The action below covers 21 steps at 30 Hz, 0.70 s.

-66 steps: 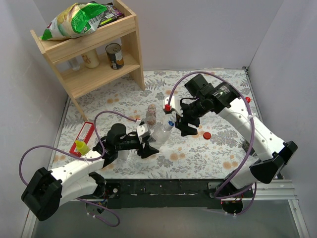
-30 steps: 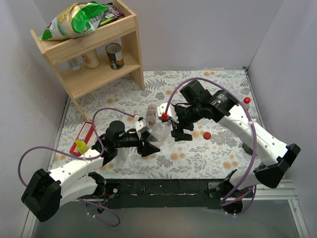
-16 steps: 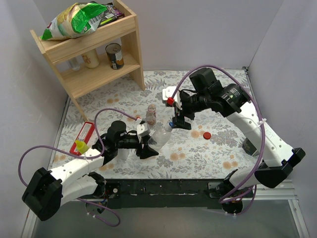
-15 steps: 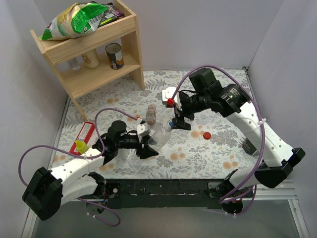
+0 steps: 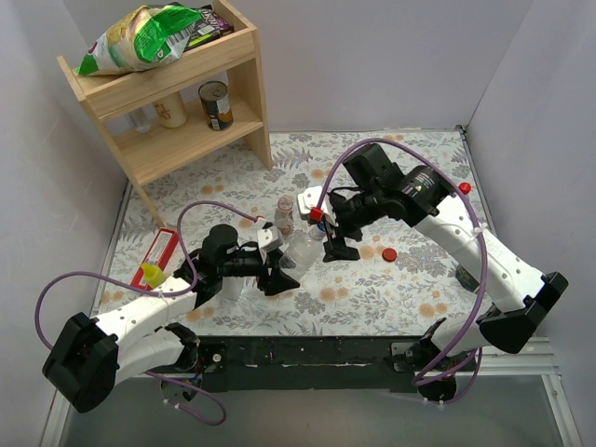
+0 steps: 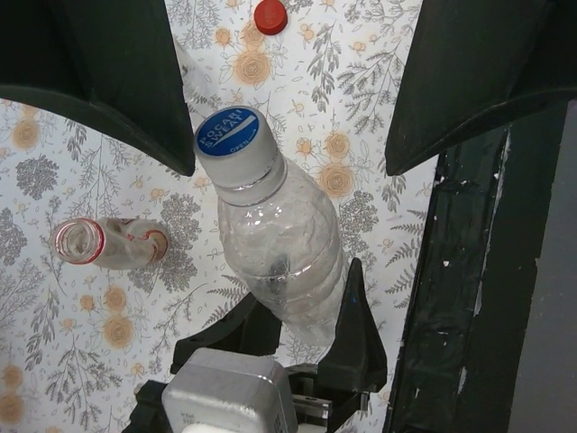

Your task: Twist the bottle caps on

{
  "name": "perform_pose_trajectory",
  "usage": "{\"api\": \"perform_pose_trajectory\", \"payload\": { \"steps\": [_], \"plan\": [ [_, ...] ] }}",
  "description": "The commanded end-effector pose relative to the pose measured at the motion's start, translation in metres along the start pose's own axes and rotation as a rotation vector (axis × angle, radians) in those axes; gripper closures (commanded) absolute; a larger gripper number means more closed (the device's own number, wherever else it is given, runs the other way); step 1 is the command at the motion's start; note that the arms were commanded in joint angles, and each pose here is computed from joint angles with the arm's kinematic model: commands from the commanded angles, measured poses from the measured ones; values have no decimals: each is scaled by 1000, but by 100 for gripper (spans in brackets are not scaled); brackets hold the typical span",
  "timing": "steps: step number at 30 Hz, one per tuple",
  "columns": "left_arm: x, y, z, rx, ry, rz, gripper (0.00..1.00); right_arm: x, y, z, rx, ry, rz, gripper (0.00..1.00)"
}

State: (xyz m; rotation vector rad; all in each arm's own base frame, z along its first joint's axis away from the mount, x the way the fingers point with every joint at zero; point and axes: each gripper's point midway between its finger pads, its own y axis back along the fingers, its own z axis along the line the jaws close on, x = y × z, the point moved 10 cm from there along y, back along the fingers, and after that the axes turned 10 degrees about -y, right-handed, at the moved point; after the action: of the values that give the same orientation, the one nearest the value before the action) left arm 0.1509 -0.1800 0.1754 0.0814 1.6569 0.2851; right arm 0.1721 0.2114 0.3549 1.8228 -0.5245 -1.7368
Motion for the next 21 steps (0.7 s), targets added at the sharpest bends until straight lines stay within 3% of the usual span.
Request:
{"api": "perform_pose_trajectory", "payload": {
  "steps": [1,6,17,21],
  "plan": [
    [-18,1,6,-43,-13,-62,100,1,9,9,24,0,-2,8],
    [-18,3,12,-77,39,-82,100,9,11,13,49,-28,34,8],
    [-18,8,18,-90,13,-79,100,24,12,15,83,-145,146,12],
    [-14,10,13,-20,-41,-47,100,7,24,-8,210,-158,78,11]
  ]
}}
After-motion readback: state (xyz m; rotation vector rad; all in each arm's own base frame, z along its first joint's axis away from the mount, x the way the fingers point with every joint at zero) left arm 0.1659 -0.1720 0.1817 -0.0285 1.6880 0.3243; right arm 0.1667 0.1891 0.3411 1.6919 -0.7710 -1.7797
